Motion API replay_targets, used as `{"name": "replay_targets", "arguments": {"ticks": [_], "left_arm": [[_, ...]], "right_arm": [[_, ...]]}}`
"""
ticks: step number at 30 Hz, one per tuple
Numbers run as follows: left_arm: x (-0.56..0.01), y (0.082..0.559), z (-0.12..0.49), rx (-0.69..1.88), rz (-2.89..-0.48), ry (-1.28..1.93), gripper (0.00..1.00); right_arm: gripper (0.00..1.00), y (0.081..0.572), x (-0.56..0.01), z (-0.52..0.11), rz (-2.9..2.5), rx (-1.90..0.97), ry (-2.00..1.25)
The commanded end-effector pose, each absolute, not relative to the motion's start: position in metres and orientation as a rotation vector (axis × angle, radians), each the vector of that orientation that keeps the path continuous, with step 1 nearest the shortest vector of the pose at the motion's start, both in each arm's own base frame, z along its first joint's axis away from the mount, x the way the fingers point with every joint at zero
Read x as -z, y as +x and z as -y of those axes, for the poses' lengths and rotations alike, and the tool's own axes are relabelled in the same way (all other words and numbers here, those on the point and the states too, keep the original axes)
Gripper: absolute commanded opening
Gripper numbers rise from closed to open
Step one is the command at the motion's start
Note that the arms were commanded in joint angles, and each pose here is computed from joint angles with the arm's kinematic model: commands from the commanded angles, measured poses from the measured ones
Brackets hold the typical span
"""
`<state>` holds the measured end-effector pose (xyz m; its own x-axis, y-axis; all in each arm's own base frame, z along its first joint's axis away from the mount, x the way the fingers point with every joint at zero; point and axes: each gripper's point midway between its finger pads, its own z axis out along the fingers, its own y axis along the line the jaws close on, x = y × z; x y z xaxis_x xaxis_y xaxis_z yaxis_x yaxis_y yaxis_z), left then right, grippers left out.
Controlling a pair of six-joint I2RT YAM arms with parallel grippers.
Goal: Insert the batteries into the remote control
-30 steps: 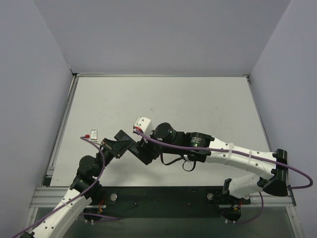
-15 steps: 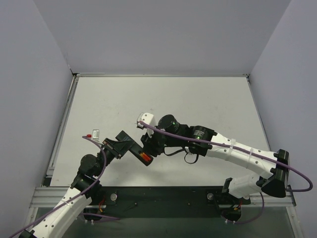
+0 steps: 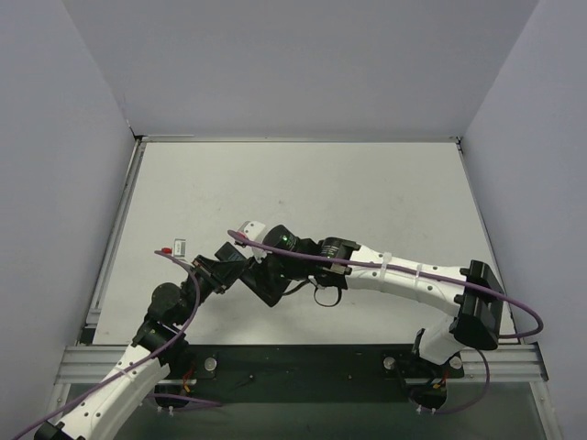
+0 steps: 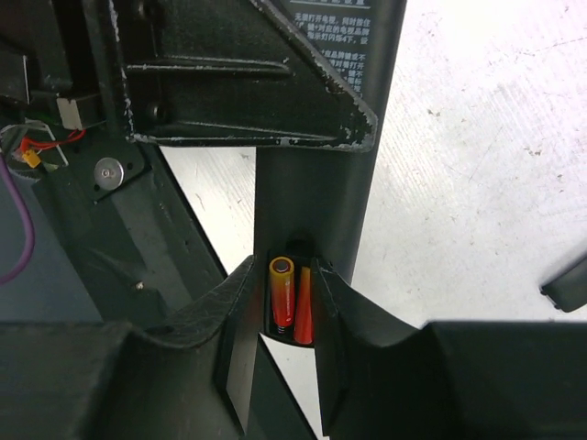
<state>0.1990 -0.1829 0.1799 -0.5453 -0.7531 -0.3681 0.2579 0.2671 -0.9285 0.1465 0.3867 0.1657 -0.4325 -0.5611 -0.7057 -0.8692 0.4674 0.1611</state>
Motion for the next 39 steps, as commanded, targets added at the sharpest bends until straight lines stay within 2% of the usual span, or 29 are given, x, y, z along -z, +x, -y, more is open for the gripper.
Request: {"name": "replay_targets", "arguments": {"ticks": [1, 7, 14, 18, 21, 30, 31, 33, 36, 39], "left_arm": [[-0.192, 0.199, 0.181, 1.448, -1.588, -0.433, 0.0], [-0.193, 0.198, 0.181, 1.446, -1.584, -0.433, 0.0], [-0.189, 0.199, 0.18, 1.437, -1.591, -0.44, 0.0], [-0.189, 0.199, 0.179, 1.435, -1.589, -0.443, 0.0], [-0.189, 0.199, 0.179, 1.433, -1.592, -0.444, 0.0], [-0.183, 0.2, 0.178, 1.42, -1.608, -0.461, 0.0], [-0.182, 0.2, 0.178, 1.419, -1.612, -0.461, 0.0], [-0.183, 0.2, 0.178, 1.42, -1.607, -0.46, 0.0], [-0.183, 0.2, 0.178, 1.421, -1.607, -0.459, 0.0], [-0.182, 0.2, 0.178, 1.421, -1.611, -0.459, 0.0]], "right_arm": [[0.22, 0.157, -0.18, -0.395, -2.141, -0.692, -1.098], [0.17, 0.152, -0.176, -0.4, -2.149, -0.7, -1.118], [0.15, 0.146, -0.177, -0.4, -2.153, -0.704, -1.135], [0.09, 0.145, -0.175, -0.398, -2.159, -0.7, -1.144], [0.0, 0.145, -0.178, -0.398, -2.154, -0.702, -1.144], [0.0, 0.15, -0.2, -0.393, -2.101, -0.716, -1.084], [0.01, 0.15, -0.201, -0.392, -2.097, -0.717, -1.082], [0.11, 0.151, -0.204, -0.392, -2.09, -0.721, -1.078], [0.2, 0.148, -0.204, -0.393, -2.092, -0.734, -1.08], [0.26, 0.146, -0.202, -0.394, -2.104, -0.745, -1.08]]}}
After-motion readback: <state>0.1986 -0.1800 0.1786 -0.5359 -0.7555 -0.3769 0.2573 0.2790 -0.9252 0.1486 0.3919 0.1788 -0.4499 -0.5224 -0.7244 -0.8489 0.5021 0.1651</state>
